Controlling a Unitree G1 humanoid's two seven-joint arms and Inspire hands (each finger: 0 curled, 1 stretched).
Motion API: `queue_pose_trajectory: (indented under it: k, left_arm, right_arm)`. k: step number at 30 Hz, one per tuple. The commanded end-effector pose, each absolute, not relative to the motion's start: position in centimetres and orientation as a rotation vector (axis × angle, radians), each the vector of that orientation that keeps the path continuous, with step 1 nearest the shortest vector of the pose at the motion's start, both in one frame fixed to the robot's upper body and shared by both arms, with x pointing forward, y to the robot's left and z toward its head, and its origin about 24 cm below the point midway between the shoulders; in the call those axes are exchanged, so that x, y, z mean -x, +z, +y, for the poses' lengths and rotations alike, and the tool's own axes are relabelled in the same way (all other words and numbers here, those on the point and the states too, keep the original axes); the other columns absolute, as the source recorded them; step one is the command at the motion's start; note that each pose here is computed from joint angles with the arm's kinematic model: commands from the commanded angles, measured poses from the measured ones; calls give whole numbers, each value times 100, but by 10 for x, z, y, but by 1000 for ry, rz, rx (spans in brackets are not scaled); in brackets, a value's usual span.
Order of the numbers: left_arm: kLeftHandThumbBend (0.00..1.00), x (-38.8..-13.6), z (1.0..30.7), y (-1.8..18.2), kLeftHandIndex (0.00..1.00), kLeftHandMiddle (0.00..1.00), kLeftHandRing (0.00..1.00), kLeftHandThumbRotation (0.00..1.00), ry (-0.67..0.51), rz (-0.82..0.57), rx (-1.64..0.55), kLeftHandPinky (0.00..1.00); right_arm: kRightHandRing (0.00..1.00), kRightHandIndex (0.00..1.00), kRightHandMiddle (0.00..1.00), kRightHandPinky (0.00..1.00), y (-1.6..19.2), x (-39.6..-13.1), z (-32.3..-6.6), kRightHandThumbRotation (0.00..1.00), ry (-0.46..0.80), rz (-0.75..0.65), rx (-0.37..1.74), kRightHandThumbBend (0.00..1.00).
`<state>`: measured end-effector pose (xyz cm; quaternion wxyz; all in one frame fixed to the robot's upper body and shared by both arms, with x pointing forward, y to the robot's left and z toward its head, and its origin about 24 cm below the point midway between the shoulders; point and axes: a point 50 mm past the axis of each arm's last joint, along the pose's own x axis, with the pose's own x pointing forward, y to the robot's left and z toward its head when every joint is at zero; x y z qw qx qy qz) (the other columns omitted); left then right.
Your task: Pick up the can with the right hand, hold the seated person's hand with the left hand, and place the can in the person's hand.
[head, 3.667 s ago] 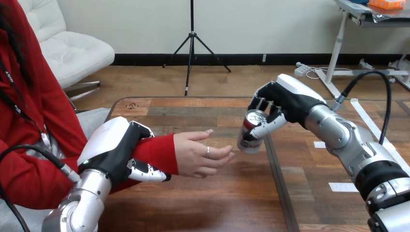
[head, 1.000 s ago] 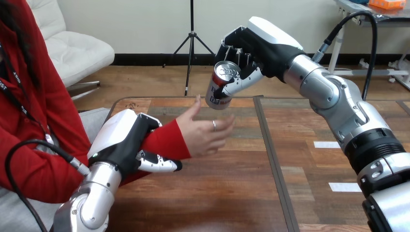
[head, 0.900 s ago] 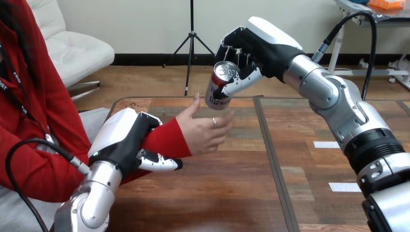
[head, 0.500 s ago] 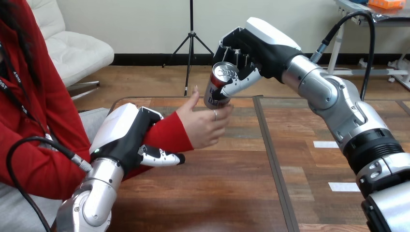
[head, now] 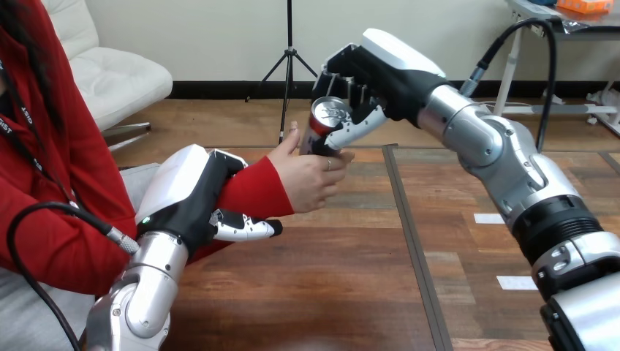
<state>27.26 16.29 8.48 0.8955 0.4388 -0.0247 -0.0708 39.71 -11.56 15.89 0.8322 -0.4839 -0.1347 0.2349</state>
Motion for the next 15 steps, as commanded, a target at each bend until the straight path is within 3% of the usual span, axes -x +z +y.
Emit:
queue_pose_trajectory:
  k: [1,15]
  left_arm:
    - [63,-280,144,162,32,29,20,0,-53,-421,-846,15]
    - [63,-278,145,164,32,29,20,0,-49,-420,-834,15]
  right_arm:
    - [27,43,35,21,195,-395,-95,0,507,-446,992,70]
    - [28,43,36,23,181,-394,-92,0,536,-420,968,69]
